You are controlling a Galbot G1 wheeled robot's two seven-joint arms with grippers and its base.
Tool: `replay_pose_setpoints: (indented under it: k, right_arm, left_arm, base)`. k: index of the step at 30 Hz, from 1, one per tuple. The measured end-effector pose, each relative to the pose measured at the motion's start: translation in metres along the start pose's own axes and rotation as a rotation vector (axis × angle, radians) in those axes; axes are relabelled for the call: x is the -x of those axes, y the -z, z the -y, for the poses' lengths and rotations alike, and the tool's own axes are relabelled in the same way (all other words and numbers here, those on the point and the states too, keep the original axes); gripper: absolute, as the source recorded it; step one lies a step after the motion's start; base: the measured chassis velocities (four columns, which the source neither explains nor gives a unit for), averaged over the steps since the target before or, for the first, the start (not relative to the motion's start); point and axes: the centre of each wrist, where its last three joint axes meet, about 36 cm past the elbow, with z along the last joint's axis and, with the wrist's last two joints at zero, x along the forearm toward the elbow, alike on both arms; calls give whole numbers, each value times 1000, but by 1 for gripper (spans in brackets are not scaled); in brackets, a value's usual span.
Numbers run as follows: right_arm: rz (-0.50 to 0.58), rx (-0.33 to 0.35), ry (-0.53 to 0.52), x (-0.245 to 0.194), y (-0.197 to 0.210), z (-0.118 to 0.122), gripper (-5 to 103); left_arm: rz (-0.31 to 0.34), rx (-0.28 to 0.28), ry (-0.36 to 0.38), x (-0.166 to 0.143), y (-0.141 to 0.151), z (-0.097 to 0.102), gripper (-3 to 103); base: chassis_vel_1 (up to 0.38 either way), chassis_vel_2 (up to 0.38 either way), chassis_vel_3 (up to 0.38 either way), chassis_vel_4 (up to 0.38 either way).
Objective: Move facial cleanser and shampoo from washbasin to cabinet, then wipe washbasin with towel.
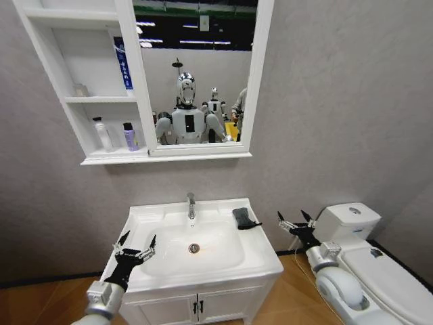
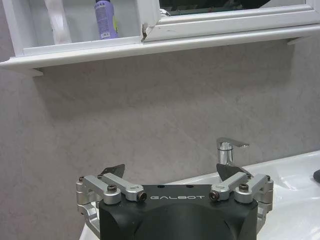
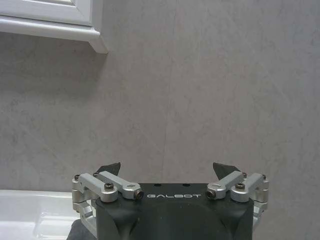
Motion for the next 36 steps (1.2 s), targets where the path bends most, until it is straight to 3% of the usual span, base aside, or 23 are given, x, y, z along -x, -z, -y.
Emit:
replay_pose_setpoints:
  k: [11, 16, 23, 25, 30, 36]
  right_arm:
    - [-50, 16, 109, 69, 7, -25, 100]
    - [-135, 62, 147, 113, -4, -51, 100]
    - [-280, 102, 108, 166, -11, -84, 100]
    - [-337, 122, 111, 185, -15, -106, 100]
    - [-401, 147, 115, 199, -20, -136, 100]
    - [-424, 87, 80, 197, -34, -148, 95]
  left_arm:
    - [-3, 0, 4, 0, 0, 0, 100]
    - [-4, -1, 4, 0, 0, 0, 100]
    - [-4, -1, 4, 0, 0, 0, 100]
    - [-5, -1, 4, 0, 0, 0, 100]
    - [-4, -1, 4, 0, 0, 0, 100]
    - [-5, -1, 3, 0, 0, 0, 100]
  base:
    - [0, 0, 0, 0]
    - [0, 0, 0, 0]
    - [0, 0, 0, 0]
    - [0, 0, 0, 0]
    - [0, 0, 0, 0]
    - [0, 0, 0, 0]
